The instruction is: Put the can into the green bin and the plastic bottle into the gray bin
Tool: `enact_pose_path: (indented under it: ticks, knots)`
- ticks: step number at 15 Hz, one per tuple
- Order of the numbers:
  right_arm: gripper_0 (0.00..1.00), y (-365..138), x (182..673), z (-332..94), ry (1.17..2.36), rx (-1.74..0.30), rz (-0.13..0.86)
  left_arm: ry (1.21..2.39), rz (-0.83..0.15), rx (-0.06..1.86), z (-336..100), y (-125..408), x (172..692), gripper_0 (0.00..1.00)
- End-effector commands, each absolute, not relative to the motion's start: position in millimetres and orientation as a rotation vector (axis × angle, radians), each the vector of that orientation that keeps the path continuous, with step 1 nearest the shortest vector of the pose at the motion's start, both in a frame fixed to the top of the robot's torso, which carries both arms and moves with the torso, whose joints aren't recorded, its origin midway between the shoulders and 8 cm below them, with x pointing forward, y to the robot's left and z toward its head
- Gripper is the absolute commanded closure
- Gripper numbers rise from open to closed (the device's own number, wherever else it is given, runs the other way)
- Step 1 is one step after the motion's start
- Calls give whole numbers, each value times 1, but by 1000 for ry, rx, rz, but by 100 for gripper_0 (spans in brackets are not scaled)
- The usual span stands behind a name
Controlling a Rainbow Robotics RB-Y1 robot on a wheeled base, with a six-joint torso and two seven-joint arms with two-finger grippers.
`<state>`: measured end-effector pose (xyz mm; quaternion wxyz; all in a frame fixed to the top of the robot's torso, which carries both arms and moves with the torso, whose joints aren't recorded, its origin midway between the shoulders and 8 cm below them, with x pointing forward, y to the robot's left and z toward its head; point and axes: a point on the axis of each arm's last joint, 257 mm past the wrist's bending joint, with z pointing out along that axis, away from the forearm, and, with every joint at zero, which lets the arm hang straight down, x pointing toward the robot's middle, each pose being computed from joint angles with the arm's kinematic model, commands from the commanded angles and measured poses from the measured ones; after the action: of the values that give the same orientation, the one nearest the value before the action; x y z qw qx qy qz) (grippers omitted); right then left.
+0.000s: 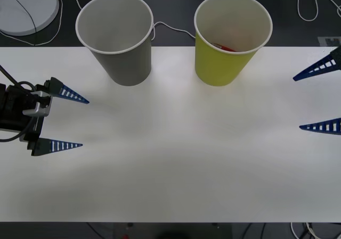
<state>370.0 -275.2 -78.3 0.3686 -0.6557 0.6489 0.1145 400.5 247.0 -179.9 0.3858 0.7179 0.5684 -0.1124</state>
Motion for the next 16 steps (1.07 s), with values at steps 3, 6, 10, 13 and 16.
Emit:
enact_pose_path:
  ticks: [3,6,10,13,16]
  knots:
    - [0,-284,362,-107,1585,-1707,308,1447,-286,1828,-180,247,400,0]
    - [0,-290,361,-123,1539,-1717,312,1447,-286,1828,-180,247,400,0]
    - [0,-295,357,-141,1505,-1723,320,1447,-286,1828,-180,247,400,0]
    - [0,-294,355,-151,1509,-1717,326,1447,-286,1828,-180,247,400,0]
    - [0,-292,356,-158,1503,-1717,316,1447,-286,1828,-180,247,400,0]
